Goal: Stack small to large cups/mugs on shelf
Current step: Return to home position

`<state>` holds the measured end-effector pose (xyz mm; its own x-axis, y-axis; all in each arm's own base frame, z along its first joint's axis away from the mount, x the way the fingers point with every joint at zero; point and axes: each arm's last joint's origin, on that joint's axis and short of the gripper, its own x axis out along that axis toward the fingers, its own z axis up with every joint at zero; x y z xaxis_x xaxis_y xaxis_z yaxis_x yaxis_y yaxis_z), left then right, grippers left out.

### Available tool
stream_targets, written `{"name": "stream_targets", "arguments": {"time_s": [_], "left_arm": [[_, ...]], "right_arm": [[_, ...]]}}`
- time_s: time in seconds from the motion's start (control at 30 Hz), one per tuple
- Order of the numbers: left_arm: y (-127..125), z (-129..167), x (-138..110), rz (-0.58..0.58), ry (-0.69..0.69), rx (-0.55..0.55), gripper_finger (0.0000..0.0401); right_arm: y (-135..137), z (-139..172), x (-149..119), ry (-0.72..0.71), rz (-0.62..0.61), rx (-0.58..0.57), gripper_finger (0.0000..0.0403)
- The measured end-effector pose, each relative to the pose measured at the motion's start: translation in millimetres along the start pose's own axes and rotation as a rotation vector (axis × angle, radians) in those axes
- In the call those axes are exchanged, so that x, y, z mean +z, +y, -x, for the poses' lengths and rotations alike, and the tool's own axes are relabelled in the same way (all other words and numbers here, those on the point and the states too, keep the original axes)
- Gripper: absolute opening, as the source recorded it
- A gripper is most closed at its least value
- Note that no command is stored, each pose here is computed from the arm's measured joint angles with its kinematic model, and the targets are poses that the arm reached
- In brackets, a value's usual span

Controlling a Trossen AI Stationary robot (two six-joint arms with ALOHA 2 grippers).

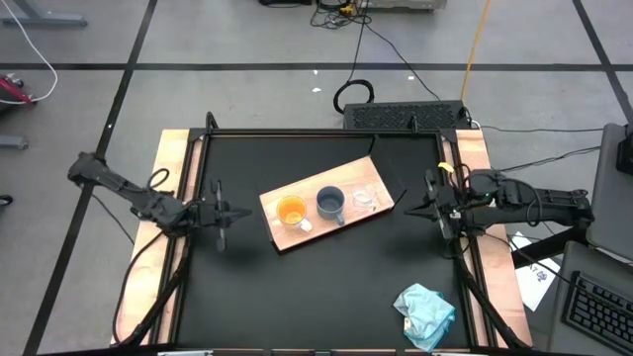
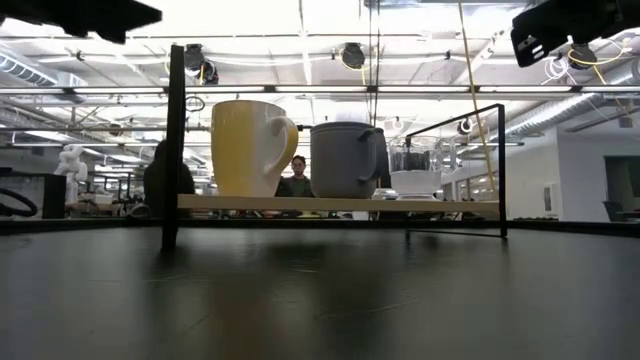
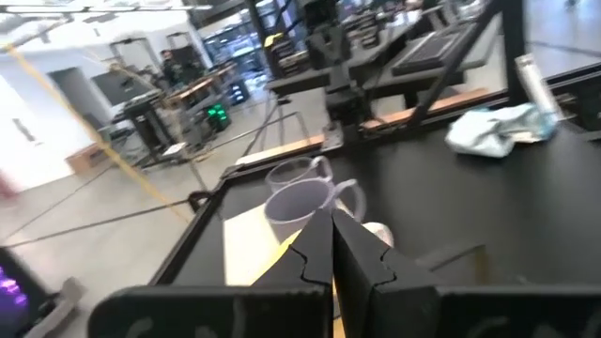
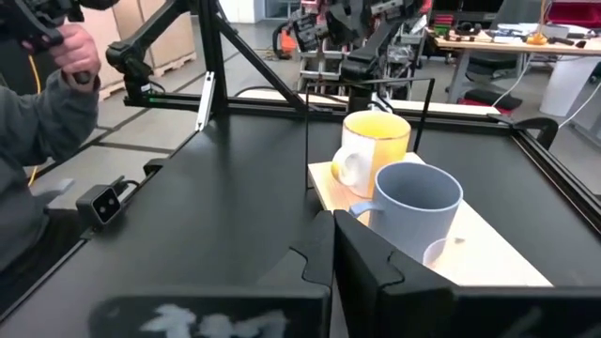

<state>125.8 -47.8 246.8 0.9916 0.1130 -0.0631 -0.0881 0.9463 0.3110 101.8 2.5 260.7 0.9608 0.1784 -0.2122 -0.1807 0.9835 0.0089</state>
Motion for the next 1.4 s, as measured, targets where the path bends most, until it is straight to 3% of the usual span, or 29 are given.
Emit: {"name": "stream_targets", "arguments": {"time_s": [0.37, 0.63, 0.83, 1.1, 1.4], "left_arm": [[12.5, 4.3, -41.7, 0.007, -0.078, 0.116, 0.0000], [19.8, 23.6, -48.4, 0.063, -0.092, 0.113, 0.0000], [21.2, 33.0, -52.9, 0.082, -0.094, 0.070, 0.0000], [18.6, 35.5, -55.0, 0.078, -0.085, 0.032, 0.0000], [14.4, 36.1, -57.6, 0.111, -0.066, -0.034, 0.0000]], "right_arm": [[0.0, 0.1, -0.9, 0.009, -0.001, 0.000, 0.0000], [-0.3, -2.2, -6.5, 0.021, 0.000, -0.001, 0.0000], [-3.2, -8.5, -24.5, 0.026, -0.002, -0.043, 0.0000], [-2.4, 2.0, -28.4, -0.052, 0.003, -0.068, 0.0000], [-2.2, -2.9, -51.9, -0.164, -0.089, -0.055, 0.0000]]}}
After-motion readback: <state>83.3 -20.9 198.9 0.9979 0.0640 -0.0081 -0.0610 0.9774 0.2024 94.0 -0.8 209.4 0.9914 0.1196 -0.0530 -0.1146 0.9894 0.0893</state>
